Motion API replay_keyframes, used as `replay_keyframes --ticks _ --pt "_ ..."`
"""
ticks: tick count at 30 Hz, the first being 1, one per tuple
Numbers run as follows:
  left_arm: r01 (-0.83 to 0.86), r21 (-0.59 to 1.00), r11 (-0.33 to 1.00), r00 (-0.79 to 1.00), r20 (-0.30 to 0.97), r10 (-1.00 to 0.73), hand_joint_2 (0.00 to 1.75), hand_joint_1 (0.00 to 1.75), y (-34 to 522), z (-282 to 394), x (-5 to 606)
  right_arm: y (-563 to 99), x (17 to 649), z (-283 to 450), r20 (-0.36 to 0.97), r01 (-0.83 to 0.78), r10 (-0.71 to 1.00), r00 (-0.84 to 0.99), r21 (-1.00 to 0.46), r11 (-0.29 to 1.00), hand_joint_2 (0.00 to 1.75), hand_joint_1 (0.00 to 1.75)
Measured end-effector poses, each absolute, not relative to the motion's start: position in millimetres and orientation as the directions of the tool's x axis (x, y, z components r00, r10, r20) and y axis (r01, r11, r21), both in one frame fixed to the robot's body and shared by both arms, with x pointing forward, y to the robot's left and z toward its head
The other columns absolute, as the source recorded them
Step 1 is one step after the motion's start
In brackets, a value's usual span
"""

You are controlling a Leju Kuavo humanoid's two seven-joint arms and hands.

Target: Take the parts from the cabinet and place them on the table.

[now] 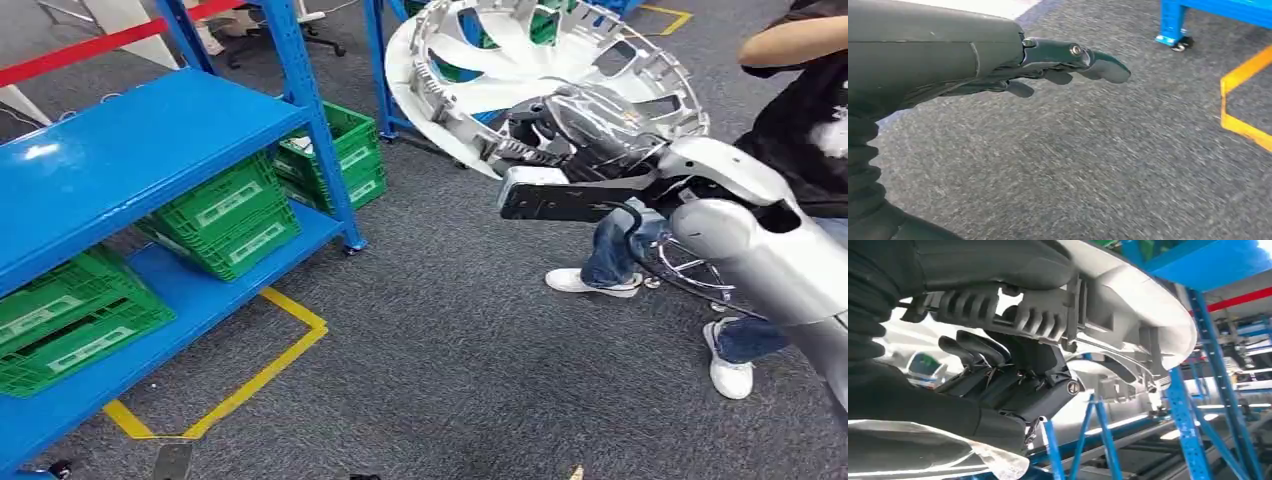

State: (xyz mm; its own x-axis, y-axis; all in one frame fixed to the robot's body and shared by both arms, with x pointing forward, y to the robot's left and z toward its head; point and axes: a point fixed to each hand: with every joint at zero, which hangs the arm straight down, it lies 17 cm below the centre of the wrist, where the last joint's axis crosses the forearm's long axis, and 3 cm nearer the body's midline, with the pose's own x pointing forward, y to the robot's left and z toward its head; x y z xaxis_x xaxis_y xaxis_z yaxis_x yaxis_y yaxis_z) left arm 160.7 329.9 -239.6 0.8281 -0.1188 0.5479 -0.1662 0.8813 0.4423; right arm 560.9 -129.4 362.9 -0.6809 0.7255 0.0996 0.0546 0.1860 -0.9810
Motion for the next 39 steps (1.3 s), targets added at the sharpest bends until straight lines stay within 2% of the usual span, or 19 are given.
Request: replay_keyframes --ticks 39 --pt "-0.167 0.442 0.881 0.829 0.547 -0.118 1.75 0.0 329.1 -239.4 162.3 -131.4 556.8 377.0 0.083 0.063 0.717 -0.693 -0.983 0.174 1.75 1.75"
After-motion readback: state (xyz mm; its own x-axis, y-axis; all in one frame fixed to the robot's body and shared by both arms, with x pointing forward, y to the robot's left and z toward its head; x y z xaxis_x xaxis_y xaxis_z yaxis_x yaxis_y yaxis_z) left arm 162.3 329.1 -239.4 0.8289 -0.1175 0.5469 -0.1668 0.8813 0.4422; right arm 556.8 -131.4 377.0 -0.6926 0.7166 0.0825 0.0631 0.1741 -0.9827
